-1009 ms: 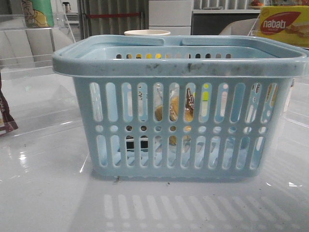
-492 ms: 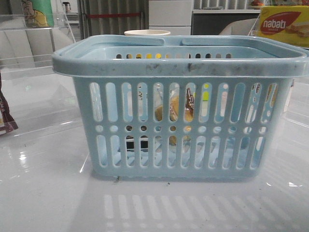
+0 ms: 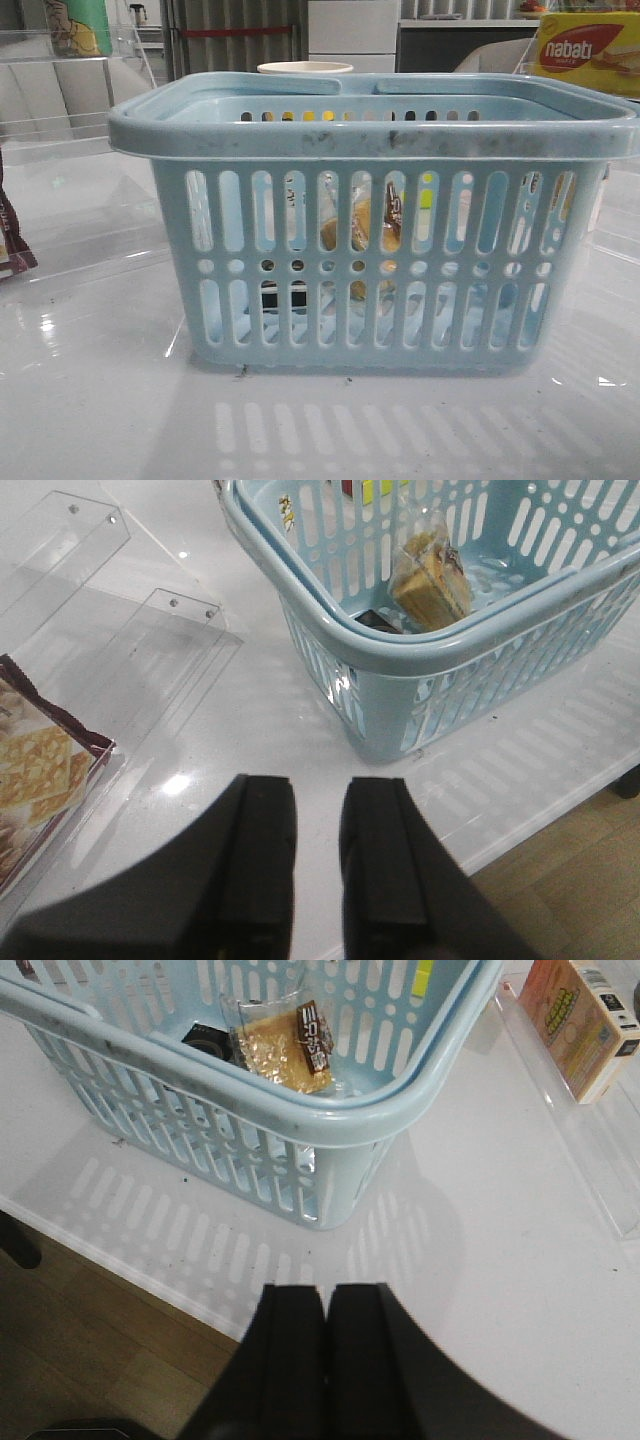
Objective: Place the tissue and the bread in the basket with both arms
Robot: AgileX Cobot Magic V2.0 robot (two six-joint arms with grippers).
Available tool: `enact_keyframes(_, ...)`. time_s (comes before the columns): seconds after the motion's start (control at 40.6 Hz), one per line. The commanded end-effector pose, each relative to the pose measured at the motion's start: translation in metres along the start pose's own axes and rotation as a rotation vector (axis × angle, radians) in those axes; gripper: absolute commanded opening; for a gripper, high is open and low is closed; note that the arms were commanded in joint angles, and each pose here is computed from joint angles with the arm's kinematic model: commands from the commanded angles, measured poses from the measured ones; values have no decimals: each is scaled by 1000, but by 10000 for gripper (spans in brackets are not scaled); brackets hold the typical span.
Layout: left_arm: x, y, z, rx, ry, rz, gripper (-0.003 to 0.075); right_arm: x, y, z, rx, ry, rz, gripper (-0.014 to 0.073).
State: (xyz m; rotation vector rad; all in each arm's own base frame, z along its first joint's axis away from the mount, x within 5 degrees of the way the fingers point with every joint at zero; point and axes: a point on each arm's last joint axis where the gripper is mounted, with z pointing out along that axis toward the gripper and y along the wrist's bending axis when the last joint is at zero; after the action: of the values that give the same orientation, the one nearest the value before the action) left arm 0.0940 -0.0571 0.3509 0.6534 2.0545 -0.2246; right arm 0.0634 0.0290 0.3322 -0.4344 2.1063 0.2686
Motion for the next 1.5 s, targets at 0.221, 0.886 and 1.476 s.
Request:
enact_keyframes(0.221, -11, -1, -5, 13, -74, -7, 92, -12, -1, -5, 9, -85, -14, 57)
enact_keyframes(0.886, 9, 11, -18, -90, -216, -118, 93, -12, -1, -5, 9, -83, -14, 57)
enact_keyframes(1.476, 139, 14, 18, -463, -702, -307, 93, -12, -1, -5, 9, -83, -14, 57)
